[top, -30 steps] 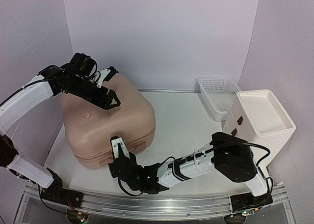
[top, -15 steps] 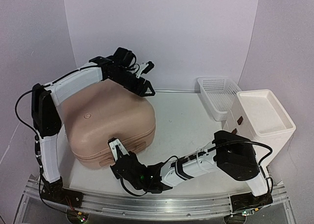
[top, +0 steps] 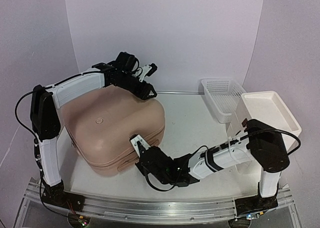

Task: Open, take out, and arrange the luggage

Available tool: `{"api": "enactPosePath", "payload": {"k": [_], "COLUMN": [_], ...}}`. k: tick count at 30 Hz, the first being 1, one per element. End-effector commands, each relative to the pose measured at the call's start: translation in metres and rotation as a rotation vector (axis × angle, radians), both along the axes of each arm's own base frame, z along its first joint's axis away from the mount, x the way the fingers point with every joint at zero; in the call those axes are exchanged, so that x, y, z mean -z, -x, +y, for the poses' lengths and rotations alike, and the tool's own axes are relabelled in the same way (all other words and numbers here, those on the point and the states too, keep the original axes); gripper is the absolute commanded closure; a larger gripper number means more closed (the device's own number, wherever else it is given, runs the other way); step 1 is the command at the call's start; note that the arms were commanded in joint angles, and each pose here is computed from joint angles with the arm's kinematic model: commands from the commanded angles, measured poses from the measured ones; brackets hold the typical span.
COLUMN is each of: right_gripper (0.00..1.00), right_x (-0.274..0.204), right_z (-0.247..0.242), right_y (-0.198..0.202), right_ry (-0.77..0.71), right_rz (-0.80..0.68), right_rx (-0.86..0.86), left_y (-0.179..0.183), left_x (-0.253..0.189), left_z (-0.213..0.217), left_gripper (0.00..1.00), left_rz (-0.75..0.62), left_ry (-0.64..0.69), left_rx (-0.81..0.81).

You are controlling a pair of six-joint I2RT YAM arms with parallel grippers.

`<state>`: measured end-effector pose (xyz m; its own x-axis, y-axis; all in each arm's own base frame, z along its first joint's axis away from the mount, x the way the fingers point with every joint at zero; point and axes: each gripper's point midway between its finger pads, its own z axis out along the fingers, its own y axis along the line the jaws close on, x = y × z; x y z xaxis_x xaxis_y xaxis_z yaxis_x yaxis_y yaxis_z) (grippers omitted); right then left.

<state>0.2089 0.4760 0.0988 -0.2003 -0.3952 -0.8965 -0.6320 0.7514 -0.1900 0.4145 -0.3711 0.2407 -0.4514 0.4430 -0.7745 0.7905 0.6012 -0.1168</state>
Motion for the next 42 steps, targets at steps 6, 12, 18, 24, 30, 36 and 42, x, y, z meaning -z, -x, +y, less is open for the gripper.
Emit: {"api": "enactPosePath", "payload": {"k": [6,12,18,24,30,36,42], "right_gripper": [1.00,1.00,1.00,1.00,1.00,1.00,1.00], "right_x": [-0.036,-0.027,-0.025,-0.022,-0.028,-0.051,-0.052], "right_z": [-0.052,-0.096,-0.135,-0.161,-0.127,-0.108,-0.085], "right_y": [-0.070,-0.114,-0.150,-0.214,-0.265,-0.215,-0.167], "right_ry": [0.178,0.097,0.094,0.039,-0.044,-0.196,-0.204], "right_rz": [-0.069,0.034,0.053,0.096,0.084,0.019,0.015], "right_rx": [0.035,0.028,0.038,0.021,-0.191,-0.379,-0.445], "left_y": [0.034,0.041,0.045,0.050,0.056,0.084,0.095], "left_x": [0.056,0.055,0.055,0.051,0.049,0.001,-0.011], "left_z": [0.051,0.061,0.068,0.070,0.067,0.085,0.183], "left_gripper": [0.42,0.43,0.43,0.43,0.42,0.30,0.18], "left_rz": [0.166,0.169,0.162,0.152,0.169,0.182,0.282], "left_ry": [-0.165,-0.159,-0.164,-0.164,-0.142,-0.056,-0.091], "left_rx": [-0.065,-0.076,-0.077,-0.064,-0.043,-0.110,-0.547]}}
